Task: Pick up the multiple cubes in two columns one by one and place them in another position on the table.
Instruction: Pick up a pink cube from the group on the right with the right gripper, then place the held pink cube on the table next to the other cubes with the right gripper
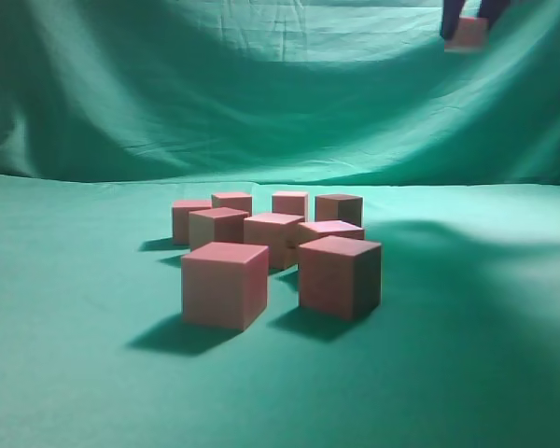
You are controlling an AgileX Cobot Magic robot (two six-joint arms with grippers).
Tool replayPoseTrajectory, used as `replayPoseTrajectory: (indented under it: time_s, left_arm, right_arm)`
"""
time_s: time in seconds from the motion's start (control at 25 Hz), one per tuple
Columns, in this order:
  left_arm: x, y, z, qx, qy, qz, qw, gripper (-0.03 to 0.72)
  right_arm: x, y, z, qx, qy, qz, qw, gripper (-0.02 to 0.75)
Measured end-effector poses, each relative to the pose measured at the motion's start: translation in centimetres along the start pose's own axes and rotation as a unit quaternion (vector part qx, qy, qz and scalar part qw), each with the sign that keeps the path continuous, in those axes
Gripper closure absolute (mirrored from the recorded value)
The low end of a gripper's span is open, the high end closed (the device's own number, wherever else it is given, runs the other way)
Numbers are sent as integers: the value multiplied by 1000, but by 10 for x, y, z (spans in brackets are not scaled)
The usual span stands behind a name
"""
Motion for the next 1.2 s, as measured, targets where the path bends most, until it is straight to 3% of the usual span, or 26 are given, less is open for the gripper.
replayPoseTrajectory:
  time_s: [0.12, 0.44, 0.8, 1.0, 1.2]
  left_arm:
    - [0, 0, 0, 0, 0, 0, 1000, 688]
    - [0, 0, 0, 0, 0, 0, 1000, 688]
    - [0, 0, 0, 0, 0, 0, 1000, 688]
    - [0, 0, 0, 0, 0, 0, 1000, 688]
    - [0, 0, 0, 0, 0, 0, 1000, 688]
  right_arm:
    - [-2, -17, 31, 14, -30, -4, 999, 480]
    - [-41, -69, 148, 66, -156, 4, 986, 480]
    - [-145, -50, 271, 133, -335, 84, 929, 480]
    - [-192, -30, 309, 160, -387, 88, 904, 480]
    - [-219, -10, 323, 191, -366, 86, 906, 480]
Point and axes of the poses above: a point on each arm's last joint axis where the gripper is mounted, y pointing out along that axis toward the gripper, z along the wrist's bending axis when the last joint is at zero, x = y × z, the point moved 10 cm from there along y, pointing out along that axis toward the gripper, and after that the axes turned 10 degrees about -y, right-handed, at the moved point
